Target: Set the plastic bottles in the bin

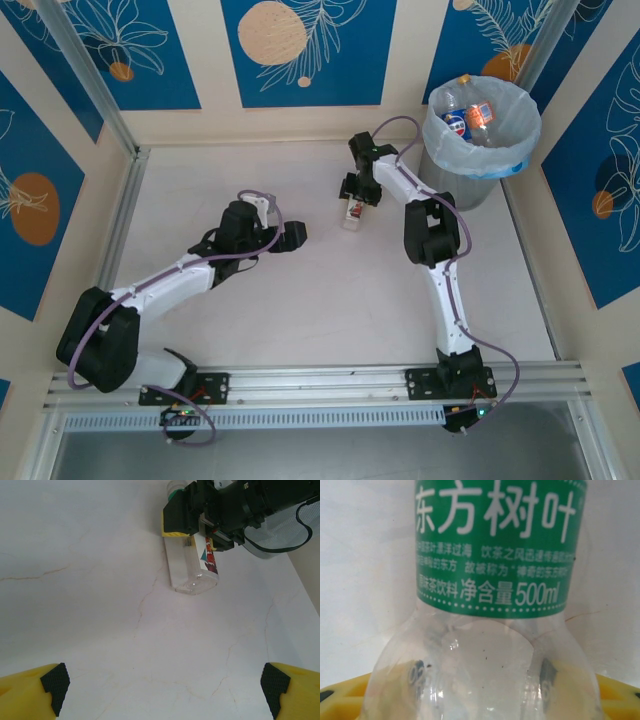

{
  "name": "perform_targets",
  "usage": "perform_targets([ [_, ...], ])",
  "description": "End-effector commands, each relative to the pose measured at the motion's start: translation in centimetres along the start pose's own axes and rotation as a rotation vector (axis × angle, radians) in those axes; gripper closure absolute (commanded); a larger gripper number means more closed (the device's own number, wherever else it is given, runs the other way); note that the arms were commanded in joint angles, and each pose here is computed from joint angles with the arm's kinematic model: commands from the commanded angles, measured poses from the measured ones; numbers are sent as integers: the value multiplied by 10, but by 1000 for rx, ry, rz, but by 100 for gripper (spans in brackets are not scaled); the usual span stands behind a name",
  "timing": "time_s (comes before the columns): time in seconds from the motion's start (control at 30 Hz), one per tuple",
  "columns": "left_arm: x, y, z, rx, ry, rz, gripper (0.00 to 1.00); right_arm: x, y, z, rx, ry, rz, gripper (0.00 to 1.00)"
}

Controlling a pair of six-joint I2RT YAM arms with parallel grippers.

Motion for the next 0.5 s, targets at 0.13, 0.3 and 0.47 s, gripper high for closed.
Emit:
perform_targets([
  [0.13,-6,-6,-14,14,44,-16,1,-37,-3,4,-22,-25,-85,53],
  [0.3,-6,-8,-26,43,78,-14,1,-66,-2,10,-20,-81,-158,54],
  [0.47,-3,-4,-46,121,107,11,1,-100,4,13,-44,-136,-239,56],
])
Point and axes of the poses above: each hand's point on the last joint's axis, 136 mm out from that joint toward the fingers, its own x axis out along the fingers, its own z axis along the line the jaws close on, y = z × x, the point moved 1 cm from there along -x, back along the fingers, and after that the axes turned 4 degrees about -x, right-handed, at the moved point
